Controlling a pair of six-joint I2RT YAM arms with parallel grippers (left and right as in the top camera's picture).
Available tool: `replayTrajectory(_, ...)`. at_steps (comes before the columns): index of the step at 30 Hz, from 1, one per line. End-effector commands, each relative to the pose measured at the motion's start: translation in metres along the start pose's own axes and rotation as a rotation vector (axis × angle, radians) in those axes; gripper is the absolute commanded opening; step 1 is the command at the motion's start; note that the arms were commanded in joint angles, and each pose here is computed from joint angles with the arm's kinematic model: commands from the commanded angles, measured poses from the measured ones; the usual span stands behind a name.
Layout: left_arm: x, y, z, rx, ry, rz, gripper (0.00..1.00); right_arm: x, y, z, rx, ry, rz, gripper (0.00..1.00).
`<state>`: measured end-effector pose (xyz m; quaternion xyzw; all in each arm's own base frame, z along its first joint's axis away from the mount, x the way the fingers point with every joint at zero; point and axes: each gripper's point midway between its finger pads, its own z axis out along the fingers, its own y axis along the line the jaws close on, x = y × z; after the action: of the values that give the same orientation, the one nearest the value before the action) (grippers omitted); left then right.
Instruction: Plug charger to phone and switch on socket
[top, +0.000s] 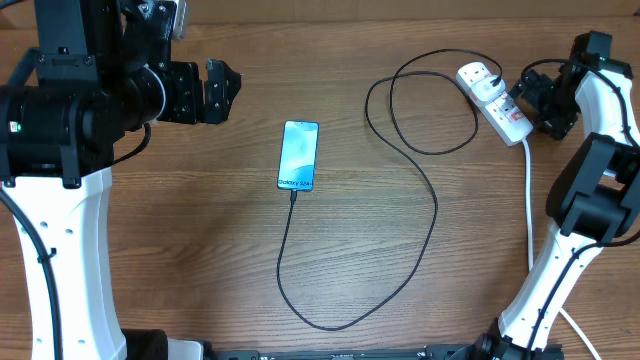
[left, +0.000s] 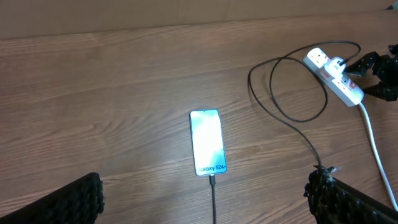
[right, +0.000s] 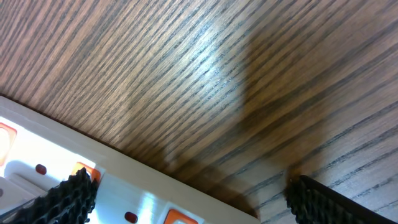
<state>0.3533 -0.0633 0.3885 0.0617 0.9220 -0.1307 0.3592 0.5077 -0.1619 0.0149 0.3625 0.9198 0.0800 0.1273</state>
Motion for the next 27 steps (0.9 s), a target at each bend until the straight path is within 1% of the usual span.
replayTrajectory(1,-0.0003,-0.0013,0.0010,-0.001,0.001,-0.001,1.00,0.0078,0.0065,0.0135,-0.037,0.038,-0.005,1.00)
replayTrajectory(13,-0.0004,-0.0013,0.0010,-0.001,0.000,-0.001,0.99,0.0044,0.0081,0.0135,-0.043,0.024,-0.008,1.00)
replayTrajectory(27,-0.0003,-0.0013,0.0010,-0.001,0.001,-0.001,0.99,0.0120,0.0051,0.0142,-0.029,0.054,-0.004,1.00)
